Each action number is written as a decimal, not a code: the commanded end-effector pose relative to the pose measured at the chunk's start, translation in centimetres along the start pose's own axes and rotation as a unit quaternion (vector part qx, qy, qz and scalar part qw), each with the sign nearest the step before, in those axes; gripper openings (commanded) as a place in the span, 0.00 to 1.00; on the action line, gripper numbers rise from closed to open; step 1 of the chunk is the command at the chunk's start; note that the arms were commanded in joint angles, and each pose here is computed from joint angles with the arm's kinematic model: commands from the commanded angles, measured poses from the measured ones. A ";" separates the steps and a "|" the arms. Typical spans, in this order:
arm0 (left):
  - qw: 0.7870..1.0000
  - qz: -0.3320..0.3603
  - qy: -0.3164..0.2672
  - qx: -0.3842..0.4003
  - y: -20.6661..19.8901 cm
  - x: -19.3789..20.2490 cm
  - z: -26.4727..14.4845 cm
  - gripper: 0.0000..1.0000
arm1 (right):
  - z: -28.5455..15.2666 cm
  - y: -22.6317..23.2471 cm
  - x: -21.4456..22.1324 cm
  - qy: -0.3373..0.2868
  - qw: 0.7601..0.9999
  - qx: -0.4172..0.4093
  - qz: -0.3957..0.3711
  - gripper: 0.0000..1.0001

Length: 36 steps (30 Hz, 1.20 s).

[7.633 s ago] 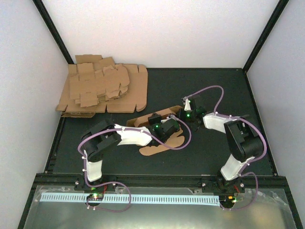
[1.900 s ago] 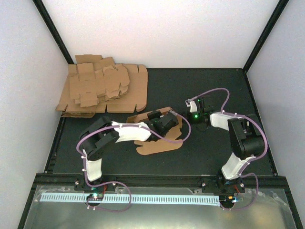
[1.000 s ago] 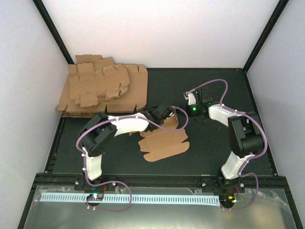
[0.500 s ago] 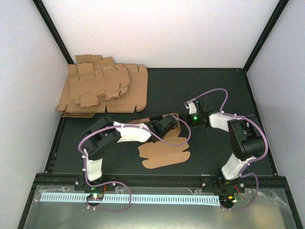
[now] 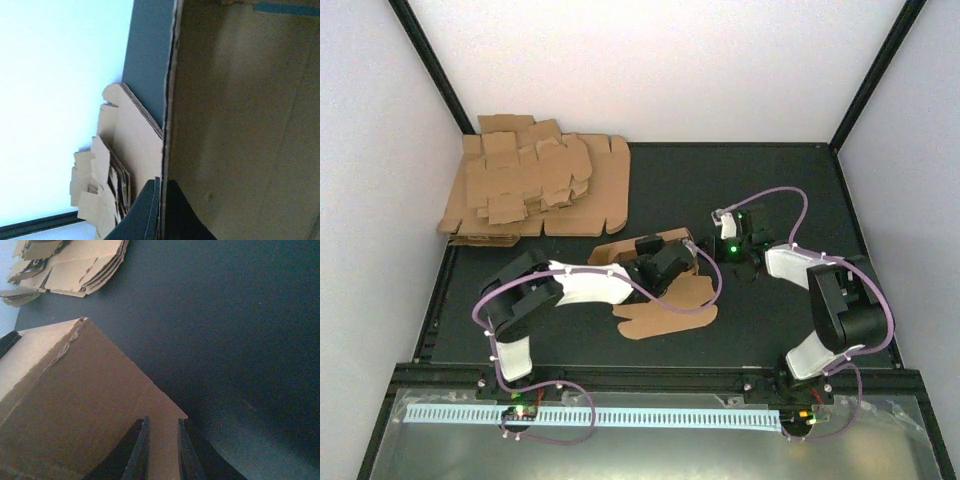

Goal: Fold the paper box

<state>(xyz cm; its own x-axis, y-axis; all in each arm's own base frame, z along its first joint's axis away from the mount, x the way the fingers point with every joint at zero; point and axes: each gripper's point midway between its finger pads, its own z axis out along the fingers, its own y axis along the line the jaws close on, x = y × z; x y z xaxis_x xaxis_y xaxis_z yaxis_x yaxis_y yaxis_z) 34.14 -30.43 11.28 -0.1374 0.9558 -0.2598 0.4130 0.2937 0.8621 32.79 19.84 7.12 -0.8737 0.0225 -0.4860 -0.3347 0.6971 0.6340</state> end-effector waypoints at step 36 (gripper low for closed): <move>0.998 0.036 -0.019 -0.053 -3.2 -0.5 0.4 0.02 | 0.0 -1.5 0.0 -0.108 0.992 0.017 -0.058 0.35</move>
<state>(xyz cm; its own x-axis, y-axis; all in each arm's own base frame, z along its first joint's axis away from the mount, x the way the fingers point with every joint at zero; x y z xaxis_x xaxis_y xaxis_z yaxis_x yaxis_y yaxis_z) 34.06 -31.73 10.28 -0.0864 0.9735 -0.2118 0.2632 0.2274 0.9376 33.23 18.53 4.01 -0.8231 0.0934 -0.5601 -0.3131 0.7483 0.5849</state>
